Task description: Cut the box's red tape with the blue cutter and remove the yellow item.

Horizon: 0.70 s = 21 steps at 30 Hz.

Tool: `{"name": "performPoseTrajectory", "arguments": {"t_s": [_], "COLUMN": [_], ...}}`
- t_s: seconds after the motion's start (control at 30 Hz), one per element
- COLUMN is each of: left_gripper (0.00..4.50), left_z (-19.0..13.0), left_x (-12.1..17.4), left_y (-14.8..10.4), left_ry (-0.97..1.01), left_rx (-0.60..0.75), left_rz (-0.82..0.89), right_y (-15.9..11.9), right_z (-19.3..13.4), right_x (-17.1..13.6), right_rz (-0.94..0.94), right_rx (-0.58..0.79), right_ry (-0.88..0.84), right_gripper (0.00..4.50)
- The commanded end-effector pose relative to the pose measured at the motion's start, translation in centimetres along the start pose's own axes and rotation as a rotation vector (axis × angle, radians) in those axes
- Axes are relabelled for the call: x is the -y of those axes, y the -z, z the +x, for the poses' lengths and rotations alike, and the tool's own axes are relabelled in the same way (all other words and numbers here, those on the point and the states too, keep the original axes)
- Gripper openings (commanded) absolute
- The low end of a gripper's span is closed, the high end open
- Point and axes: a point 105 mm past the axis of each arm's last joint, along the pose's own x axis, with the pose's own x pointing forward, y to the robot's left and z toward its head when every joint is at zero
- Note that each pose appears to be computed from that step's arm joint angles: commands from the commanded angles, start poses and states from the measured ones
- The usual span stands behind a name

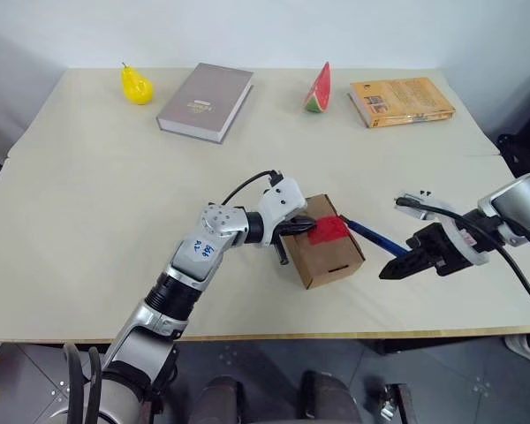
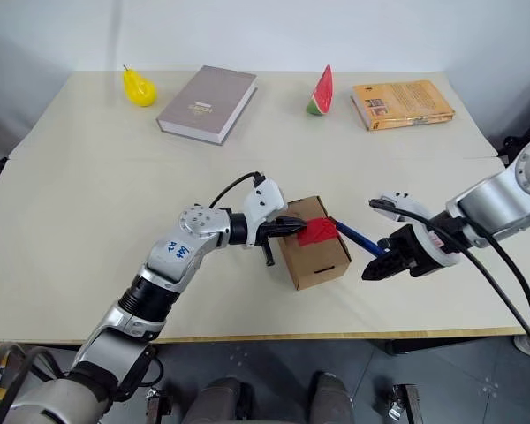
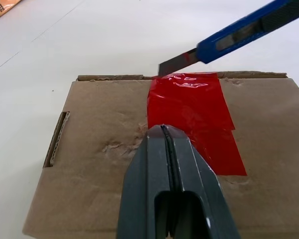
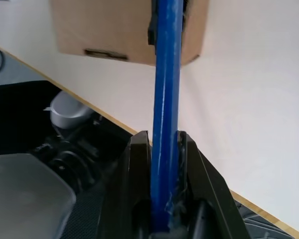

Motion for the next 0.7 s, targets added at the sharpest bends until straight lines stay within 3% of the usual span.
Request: {"name": "performPoseTrajectory", "arguments": {"t_s": [0.03,0.4,0.47,0.57,0.63,0.7], "left_gripper": [0.00,0.00,0.00,0.00,0.00,0.00], "left_z": [0.3,0.2,0.3,-0.2,-2.3,-3.6], "left_x": [1.7,1.3,0.0,-1.1,-1.5,-1.4], "left_y": [6.5,6.3,4.2,0.6,-3.2,-4.6], "left_ry": [0.044,0.026,-0.025,-0.051,-0.012,0.025], "left_rx": [-0.221,-0.210,-0.095,0.102,0.307,0.387], "left_rz": [-0.130,-0.120,-0.044,0.036,0.133,0.203], "right_y": [0.0,-0.2,-1.7,-2.2,-2.6,-2.9], "right_z": [-0.6,-0.7,-1.8,-2.7,-3.6,-3.9], "right_x": [-0.6,-0.7,-1.3,-1.3,-1.7,-2.1], "right_rz": [-0.034,-0.061,-0.084,-0.092,-0.109,-0.130], "right_rx": [0.032,0.089,0.188,0.228,0.266,0.284], "right_ry": [-0.006,0.003,-0.016,-0.011,-0.030,-0.048], "right_gripper": [0.14,0.14,0.14,0.14,0.14,0.14]}}
